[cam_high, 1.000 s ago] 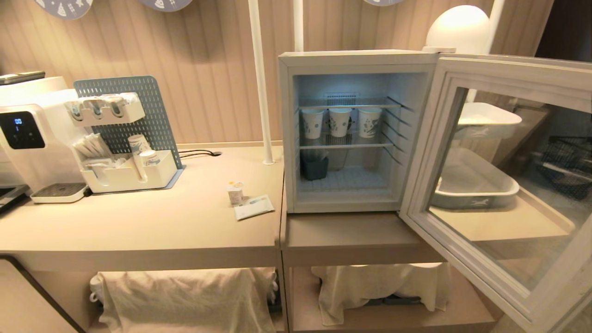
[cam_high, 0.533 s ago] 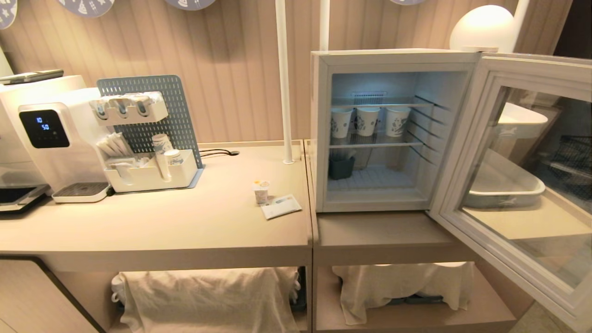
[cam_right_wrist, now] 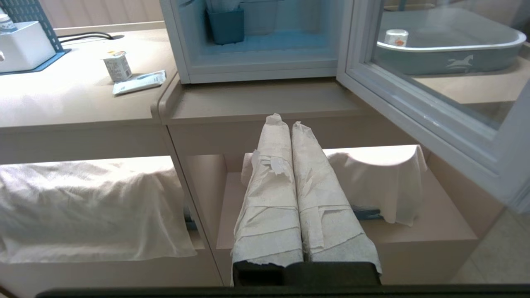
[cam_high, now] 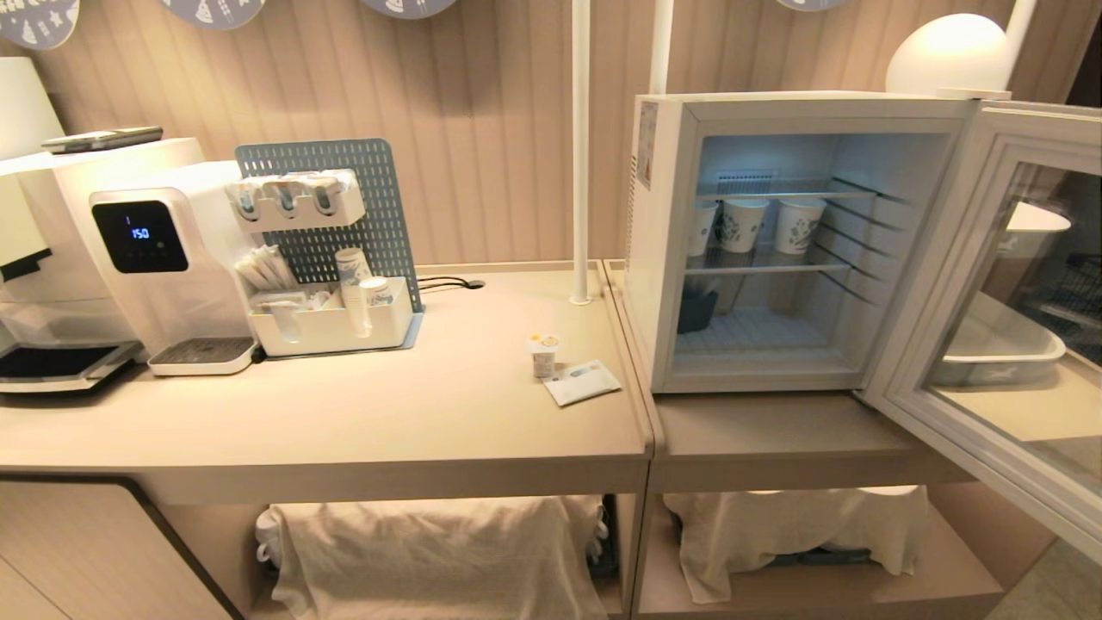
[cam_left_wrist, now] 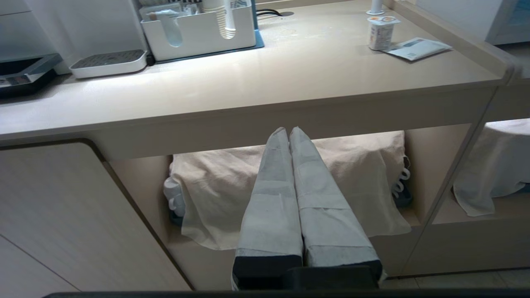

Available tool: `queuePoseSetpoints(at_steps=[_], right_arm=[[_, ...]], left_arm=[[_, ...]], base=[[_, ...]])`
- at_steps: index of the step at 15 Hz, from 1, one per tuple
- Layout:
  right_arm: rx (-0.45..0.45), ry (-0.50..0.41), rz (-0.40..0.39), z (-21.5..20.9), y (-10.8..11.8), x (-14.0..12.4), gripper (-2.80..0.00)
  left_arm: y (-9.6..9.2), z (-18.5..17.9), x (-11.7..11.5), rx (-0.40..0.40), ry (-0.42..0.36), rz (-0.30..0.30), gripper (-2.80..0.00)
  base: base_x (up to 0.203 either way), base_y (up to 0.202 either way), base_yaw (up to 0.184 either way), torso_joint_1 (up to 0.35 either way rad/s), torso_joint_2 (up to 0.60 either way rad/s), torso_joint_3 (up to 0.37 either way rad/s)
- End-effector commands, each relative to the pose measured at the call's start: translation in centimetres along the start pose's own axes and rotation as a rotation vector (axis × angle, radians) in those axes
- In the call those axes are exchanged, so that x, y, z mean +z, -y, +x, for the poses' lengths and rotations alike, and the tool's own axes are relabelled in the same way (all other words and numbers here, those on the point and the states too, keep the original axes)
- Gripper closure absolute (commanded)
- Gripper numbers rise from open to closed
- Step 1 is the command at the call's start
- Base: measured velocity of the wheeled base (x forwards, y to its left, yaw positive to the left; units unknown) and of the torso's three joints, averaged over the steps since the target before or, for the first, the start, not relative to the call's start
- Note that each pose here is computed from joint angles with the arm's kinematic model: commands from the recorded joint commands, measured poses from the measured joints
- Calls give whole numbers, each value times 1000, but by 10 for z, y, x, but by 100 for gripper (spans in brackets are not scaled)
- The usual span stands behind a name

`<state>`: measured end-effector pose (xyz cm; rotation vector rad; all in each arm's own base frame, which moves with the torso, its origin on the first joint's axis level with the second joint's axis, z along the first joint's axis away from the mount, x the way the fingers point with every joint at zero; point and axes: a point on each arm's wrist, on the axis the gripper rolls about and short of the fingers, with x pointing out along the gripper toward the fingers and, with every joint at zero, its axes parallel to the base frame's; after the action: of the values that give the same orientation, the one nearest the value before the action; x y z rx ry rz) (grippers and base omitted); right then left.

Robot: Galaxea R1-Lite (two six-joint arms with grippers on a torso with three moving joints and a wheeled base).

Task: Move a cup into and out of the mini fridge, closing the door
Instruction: Put the yoghurt in the freezer

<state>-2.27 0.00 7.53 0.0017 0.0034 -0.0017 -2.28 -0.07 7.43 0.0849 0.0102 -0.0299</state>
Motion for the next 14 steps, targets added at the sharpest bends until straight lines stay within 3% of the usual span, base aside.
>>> queuePoseSetpoints(at_steps=[1, 14], right_arm=[[1, -1, 0, 0, 0, 0, 0], [0, -2, 0, 0, 0, 0, 0]], left_arm=[[0, 0, 0, 0, 2, 1, 0], [0, 0, 0, -1, 2, 2, 0]], base=[[0, 190, 2, 2, -1, -1], [0, 193, 0, 2, 1, 3]])
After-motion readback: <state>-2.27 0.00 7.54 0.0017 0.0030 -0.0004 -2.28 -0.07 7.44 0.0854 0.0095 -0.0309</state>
